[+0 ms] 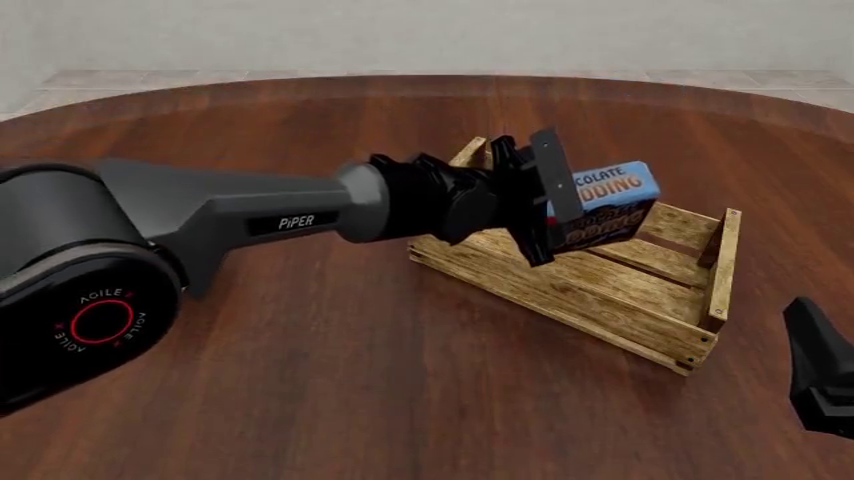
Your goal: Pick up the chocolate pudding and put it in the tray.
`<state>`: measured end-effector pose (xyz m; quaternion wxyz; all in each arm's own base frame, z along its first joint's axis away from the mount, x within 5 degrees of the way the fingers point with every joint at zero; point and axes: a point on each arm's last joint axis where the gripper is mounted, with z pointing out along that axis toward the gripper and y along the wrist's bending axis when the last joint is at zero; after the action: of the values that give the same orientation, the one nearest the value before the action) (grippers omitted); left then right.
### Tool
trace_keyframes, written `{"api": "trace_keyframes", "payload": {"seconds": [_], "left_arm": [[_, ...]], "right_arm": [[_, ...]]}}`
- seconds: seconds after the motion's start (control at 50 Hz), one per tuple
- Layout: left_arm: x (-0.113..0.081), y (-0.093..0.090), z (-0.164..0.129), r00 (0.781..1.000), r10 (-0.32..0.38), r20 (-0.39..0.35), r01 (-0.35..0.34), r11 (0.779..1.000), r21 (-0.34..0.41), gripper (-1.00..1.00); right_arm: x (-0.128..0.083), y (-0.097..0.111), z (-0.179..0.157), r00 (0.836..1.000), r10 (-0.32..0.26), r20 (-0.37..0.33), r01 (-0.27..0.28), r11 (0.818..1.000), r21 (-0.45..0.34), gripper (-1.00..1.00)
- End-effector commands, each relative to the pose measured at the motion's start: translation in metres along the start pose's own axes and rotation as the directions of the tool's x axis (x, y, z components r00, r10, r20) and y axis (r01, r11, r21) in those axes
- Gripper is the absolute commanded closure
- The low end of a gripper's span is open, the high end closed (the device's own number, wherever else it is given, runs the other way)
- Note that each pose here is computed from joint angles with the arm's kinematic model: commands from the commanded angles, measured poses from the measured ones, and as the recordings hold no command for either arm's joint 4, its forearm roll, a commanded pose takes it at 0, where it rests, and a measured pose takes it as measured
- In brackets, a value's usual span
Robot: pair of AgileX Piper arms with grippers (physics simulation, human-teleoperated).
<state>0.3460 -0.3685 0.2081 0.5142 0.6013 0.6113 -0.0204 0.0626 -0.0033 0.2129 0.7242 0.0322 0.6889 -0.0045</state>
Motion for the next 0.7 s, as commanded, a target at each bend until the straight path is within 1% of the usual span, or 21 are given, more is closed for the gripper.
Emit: {"api": "trace_keyframes", "payload": {"seconds": [0.02, 0.3, 0.32, 0.34, 0.36, 0.44, 0.5, 0.58, 0.6, 0.7], "left_arm": [[0.002, 0.001, 0.005, 1.000, 0.013, -0.006, -0.013, 1.000, 0.000, 1.00], [0.006, 0.001, 0.009, 1.000, 0.003, -0.011, -0.003, 1.000, 0.001, 1.00], [0.007, 0.002, 0.010, 1.000, 0.001, -0.013, -0.001, 1.000, -0.002, 1.00], [0.005, 0.004, 0.010, 1.000, -0.015, -0.012, 0.015, 1.000, -0.003, 1.00], [0.005, 0.001, 0.009, 1.000, -0.011, -0.011, 0.011, 1.000, -0.001, 1.00], [0.008, 0.002, 0.013, 1.000, -0.018, -0.018, 0.018, 1.000, -0.001, 1.00], [0.005, 0.004, 0.012, 0.999, -0.032, -0.014, 0.032, 0.999, -0.002, 1.00], [0.006, 0.004, 0.013, 0.999, -0.029, -0.014, 0.029, 1.000, -0.005, 1.00], [0.006, 0.006, 0.013, 0.999, -0.040, -0.014, 0.040, 0.999, -0.007, 1.00], [0.010, 0.008, 0.016, 0.999, -0.043, -0.018, 0.043, 0.999, -0.012, 1.00]], "right_arm": [[0.000, 0.000, 0.000, 1.000, 0.002, 0.001, -0.002, 1.000, 0.001, -1.00], [0.000, 0.000, 0.000, 1.000, 0.000, 0.000, 0.000, 1.000, 0.001, -1.00], [0.000, 0.000, 0.000, 1.000, 0.000, 0.000, 0.000, 1.000, 0.000, -1.00], [0.000, 0.000, 0.000, 1.000, 0.000, 0.000, 0.000, 1.000, 0.000, -1.00], [0.000, 0.000, 0.000, 1.000, 0.000, 0.000, 0.000, 1.000, 0.000, -1.00], [0.000, 0.000, 0.000, 1.000, 0.000, -0.001, 0.000, 1.000, 0.000, -1.00], [0.000, 0.000, 0.000, 1.000, -0.001, -0.001, 0.001, 1.000, 0.001, -1.00], [0.000, 0.000, 0.000, 1.000, -0.002, 0.000, 0.002, 1.000, 0.002, -1.00], [0.000, 0.000, 0.000, 1.000, -0.002, 0.000, 0.002, 1.000, 0.002, -1.00], [0.000, 0.000, 0.000, 1.000, -0.003, -0.001, 0.003, 1.000, 0.001, -1.00]]}}
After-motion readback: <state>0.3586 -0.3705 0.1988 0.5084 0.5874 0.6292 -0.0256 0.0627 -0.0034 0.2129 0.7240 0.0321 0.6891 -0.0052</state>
